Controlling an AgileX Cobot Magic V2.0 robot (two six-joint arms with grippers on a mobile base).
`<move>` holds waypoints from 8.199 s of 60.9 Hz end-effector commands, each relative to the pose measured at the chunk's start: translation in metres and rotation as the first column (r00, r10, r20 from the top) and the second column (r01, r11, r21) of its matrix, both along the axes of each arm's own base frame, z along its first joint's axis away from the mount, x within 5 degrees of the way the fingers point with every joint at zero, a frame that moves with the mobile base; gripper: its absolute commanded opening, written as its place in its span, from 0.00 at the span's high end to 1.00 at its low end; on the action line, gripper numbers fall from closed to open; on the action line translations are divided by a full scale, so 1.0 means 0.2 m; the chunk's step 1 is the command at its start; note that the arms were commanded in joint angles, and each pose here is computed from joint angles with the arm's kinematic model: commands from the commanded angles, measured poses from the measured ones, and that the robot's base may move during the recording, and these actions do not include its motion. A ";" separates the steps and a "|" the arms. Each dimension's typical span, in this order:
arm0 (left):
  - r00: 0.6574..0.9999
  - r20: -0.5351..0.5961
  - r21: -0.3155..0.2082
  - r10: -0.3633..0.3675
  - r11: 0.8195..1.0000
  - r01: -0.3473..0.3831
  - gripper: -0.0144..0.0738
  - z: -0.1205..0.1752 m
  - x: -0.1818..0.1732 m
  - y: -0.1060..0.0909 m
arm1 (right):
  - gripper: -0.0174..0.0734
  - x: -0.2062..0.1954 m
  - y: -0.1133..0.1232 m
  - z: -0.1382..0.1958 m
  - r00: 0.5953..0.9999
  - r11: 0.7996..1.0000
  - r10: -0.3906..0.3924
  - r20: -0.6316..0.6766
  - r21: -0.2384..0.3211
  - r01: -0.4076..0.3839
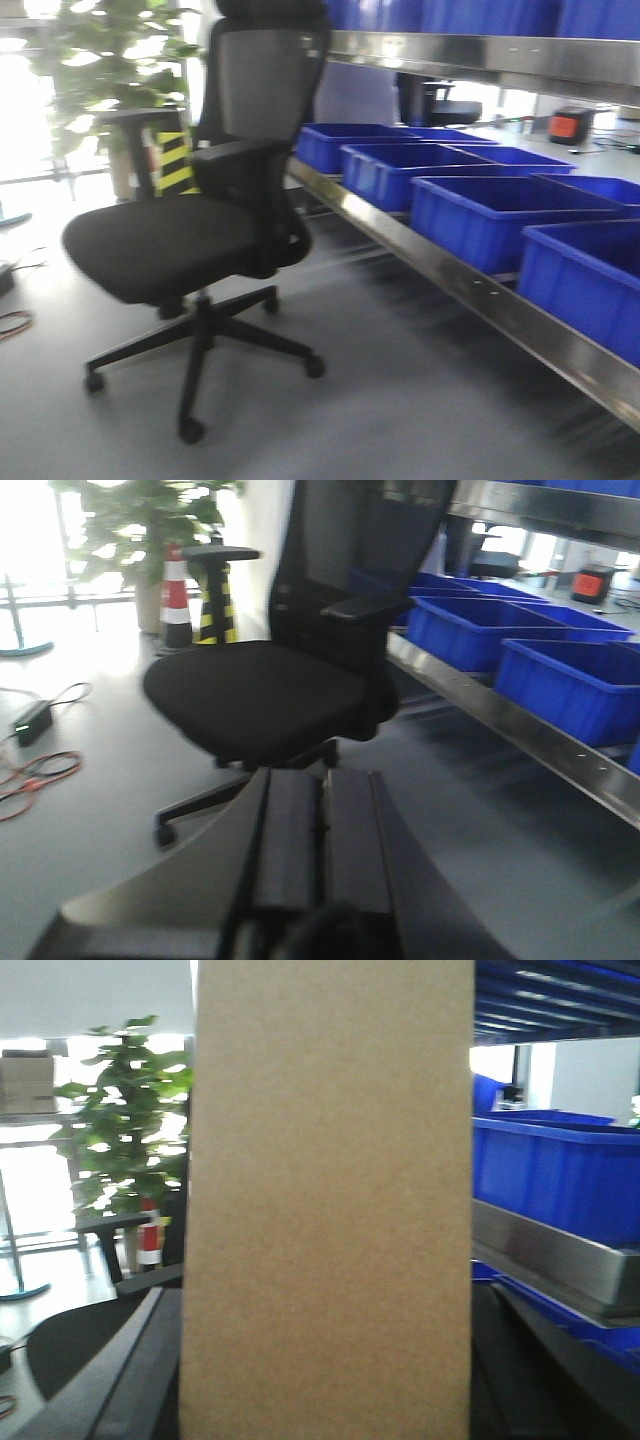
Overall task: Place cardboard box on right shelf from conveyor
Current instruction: 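Drive the base up to the steel shelf with blue bins, then raise the held box above the upper steel shelf with the right gripper, then lower the box flat onto the upper shelf and open the right gripper, then withdraw the right gripper from the box on the shelf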
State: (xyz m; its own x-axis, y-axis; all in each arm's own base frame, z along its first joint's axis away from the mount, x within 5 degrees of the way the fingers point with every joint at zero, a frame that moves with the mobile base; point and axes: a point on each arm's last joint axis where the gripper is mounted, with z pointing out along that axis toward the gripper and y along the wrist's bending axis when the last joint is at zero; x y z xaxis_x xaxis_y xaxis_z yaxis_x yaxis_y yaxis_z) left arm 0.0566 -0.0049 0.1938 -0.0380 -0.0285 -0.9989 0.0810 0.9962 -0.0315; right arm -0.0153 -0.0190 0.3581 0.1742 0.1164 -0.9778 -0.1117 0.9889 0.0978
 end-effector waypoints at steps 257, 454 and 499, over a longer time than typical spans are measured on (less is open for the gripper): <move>0.996 0.092 -0.013 0.013 1.000 -0.011 0.97 0.03 0.00 0.00 | 0.47 0.97 0.47 0.49 0.981 0.724 0.132 -0.140 -0.663 -0.192; 0.996 0.092 -0.013 0.013 1.000 -0.011 0.97 0.03 0.00 0.00 | 0.78 0.82 0.54 0.11 0.861 0.903 0.427 -0.277 0.180 -0.390; 0.996 0.092 -0.013 0.013 1.000 -0.011 0.97 0.03 0.00 0.00 | 0.78 0.81 0.53 0.06 0.867 0.909 0.411 -0.282 0.054 -0.413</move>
State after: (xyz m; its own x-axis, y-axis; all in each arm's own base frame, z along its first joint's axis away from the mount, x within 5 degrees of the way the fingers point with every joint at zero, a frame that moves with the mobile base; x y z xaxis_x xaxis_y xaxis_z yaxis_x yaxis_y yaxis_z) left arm 0.0566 -0.0048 0.1938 -0.0379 -0.0286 -0.9989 0.0777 0.9965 -0.0315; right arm 0.1507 0.0890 0.3535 -0.3011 0.1109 -0.9471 -0.4218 0.8753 0.2366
